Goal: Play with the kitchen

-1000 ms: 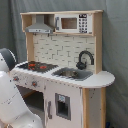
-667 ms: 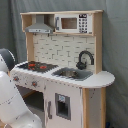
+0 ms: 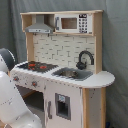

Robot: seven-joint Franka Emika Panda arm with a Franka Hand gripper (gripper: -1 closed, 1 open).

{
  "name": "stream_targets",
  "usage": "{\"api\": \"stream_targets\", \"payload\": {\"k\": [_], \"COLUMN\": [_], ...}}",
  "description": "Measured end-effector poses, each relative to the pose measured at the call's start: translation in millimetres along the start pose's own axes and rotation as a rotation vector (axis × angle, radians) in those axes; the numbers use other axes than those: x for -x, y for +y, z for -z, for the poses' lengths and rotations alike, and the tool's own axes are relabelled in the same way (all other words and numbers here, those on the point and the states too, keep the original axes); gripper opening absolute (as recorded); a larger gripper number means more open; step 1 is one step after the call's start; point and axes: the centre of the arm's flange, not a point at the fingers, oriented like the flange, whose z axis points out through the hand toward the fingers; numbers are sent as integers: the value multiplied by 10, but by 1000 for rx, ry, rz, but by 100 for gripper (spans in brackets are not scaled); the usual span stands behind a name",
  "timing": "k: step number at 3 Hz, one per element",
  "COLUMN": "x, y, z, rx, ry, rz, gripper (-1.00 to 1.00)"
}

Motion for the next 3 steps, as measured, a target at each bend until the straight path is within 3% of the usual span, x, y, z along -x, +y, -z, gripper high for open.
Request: {"api": "stream_targets", "payload": {"k": [3], "x": [53], "y": [101], "z": [267], "rx": [10], "ry": [-23], "rz": [-92], "gripper": [100]}}
